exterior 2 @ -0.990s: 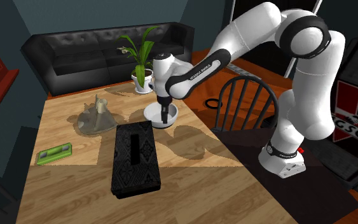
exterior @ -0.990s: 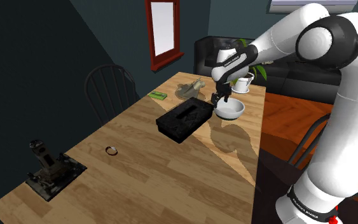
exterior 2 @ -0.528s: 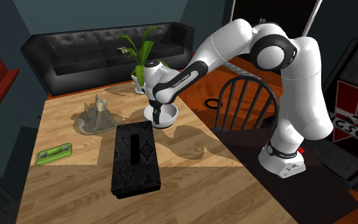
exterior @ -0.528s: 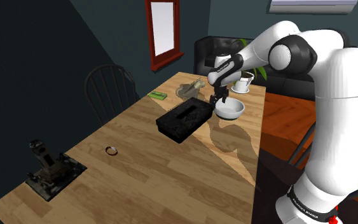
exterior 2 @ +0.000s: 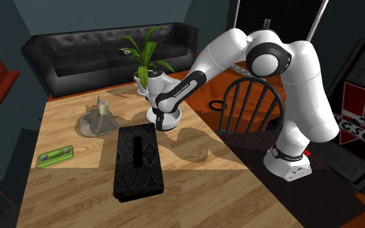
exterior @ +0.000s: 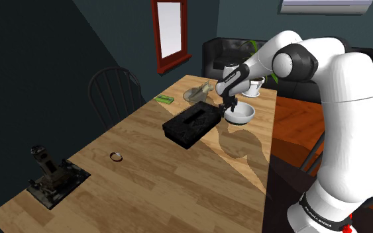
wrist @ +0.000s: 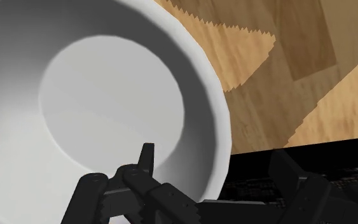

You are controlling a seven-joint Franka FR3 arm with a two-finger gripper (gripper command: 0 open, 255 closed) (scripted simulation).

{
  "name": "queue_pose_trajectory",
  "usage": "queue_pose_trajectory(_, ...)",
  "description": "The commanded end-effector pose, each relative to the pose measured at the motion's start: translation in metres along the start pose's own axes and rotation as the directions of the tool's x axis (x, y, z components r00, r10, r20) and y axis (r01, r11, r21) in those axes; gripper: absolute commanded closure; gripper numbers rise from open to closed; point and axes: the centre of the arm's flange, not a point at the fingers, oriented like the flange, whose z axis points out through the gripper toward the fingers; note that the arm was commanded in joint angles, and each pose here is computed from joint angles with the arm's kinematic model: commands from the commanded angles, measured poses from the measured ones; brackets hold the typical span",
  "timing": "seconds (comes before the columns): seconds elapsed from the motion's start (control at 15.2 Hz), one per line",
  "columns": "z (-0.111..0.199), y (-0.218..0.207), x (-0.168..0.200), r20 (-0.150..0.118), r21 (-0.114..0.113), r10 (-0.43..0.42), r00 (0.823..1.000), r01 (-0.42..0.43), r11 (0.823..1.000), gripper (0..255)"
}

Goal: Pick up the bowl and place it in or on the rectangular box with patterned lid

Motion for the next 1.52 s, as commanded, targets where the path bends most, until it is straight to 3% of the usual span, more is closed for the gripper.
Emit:
queue_pose_trajectory(0.0,0.002,0.000,0.000,-0.001,0.000,0.000,1.000,0.000,1.000,0)
queue_pose_trajectory(0.4,0.002,0.000,0.000,-0.001,0.000,0.000,1.000,0.000,1.000,0)
queue_pose_trajectory(0.46,0.002,0.000,0.000,-0.001,0.000,0.000,1.000,0.000,1.000,255)
queue_pose_trajectory(1.06,0.002,0.000,0.000,-0.001,0.000,0.000,1.000,0.000,1.000,255)
queue_pose_trajectory(1.45,-0.029,0.003,0.000,-0.001,0.000,0.000,1.000,0.000,1.000,255)
